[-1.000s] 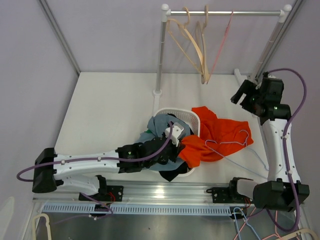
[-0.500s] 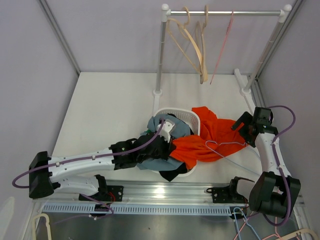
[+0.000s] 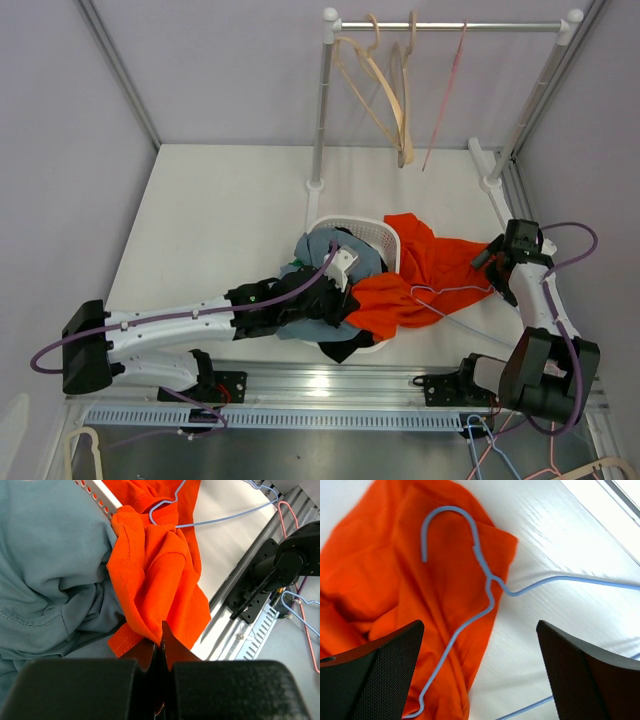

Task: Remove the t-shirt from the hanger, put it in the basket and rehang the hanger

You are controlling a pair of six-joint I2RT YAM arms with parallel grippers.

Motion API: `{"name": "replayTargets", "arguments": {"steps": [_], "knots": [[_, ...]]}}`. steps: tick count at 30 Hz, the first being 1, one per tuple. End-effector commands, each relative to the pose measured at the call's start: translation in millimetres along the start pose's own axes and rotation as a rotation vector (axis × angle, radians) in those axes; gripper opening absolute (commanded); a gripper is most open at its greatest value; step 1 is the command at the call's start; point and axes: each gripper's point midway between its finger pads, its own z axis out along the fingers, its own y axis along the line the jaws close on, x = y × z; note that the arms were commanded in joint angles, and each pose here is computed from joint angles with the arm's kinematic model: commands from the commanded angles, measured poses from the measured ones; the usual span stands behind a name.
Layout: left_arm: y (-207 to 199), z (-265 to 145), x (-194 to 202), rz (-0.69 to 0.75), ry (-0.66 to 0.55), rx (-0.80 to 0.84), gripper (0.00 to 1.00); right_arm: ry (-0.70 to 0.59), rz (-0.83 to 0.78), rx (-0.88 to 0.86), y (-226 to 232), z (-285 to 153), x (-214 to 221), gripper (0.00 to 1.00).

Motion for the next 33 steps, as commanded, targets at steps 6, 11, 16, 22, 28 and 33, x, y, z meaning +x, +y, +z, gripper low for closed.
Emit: {"name": "replayTargets", "arguments": {"steps": [6,11,16,22,28,33], "knots": [[0,-1,-4,0.019,-0.036,0.017,0.01,0.07,0.091,0.114,-19,25,16,0.86],[3,-2,-1,0.022,-0.039,0.014,0.01,0.065,0.127,0.101,-17,39,15,0.49],[5,-3,3,0.028,-0.035,0.012,0.01,0.044,0.134,0.089,-13,45,5,0.29],[7,-3,5,0.027,-0.038,0.005,0.01,0.079,0.145,0.059,-10,56,4,0.0],[9,-5,7,0.028,-0.037,0.004,0.01,-0.038,0.197,0.016,-3,23,-29,0.0],[8,-7,3,0.032,-0.046,0.003,0.01,-0.312,0.248,-0.063,11,-70,-100,0.0]]}}
